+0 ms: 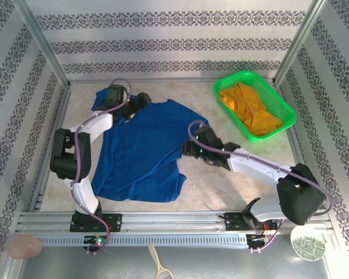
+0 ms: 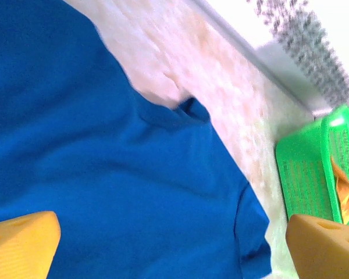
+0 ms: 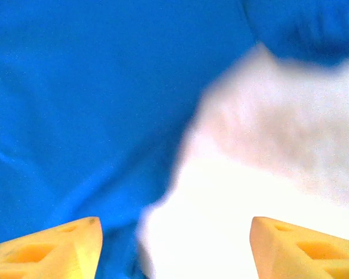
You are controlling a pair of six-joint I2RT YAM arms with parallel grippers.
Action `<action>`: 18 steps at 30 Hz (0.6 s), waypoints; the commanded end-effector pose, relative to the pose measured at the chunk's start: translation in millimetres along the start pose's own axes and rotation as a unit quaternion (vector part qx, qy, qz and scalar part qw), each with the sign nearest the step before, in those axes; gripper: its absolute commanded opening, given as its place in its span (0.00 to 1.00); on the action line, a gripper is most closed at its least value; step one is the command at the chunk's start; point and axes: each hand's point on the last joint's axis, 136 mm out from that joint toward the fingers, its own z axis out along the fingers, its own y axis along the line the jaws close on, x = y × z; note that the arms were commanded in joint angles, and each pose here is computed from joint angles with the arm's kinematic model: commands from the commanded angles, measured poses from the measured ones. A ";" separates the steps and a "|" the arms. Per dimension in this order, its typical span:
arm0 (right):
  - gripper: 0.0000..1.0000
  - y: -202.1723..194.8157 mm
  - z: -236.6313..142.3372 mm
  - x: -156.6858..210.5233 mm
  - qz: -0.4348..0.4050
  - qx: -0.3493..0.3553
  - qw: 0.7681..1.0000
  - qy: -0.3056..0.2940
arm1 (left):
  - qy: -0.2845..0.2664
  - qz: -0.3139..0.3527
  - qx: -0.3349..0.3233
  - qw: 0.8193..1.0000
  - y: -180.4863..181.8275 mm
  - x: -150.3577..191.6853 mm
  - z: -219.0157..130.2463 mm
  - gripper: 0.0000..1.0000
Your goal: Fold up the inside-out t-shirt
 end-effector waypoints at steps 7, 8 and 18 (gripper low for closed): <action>0.70 -5.6 -7.7 83.0 0.002 0.008 1.000 0.011 | 0.091 0.049 0.015 0.994 -44.6 68.8 72.9 1.00; 0.70 -3.6 -6.7 87.1 0.001 0.005 1.000 0.014 | 0.098 0.053 0.017 0.994 -49.9 74.3 81.4 1.00; 0.64 14.1 17.0 106.8 -0.011 -0.008 0.999 0.046 | 0.120 0.040 0.010 0.992 -58.2 96.7 151.1 1.00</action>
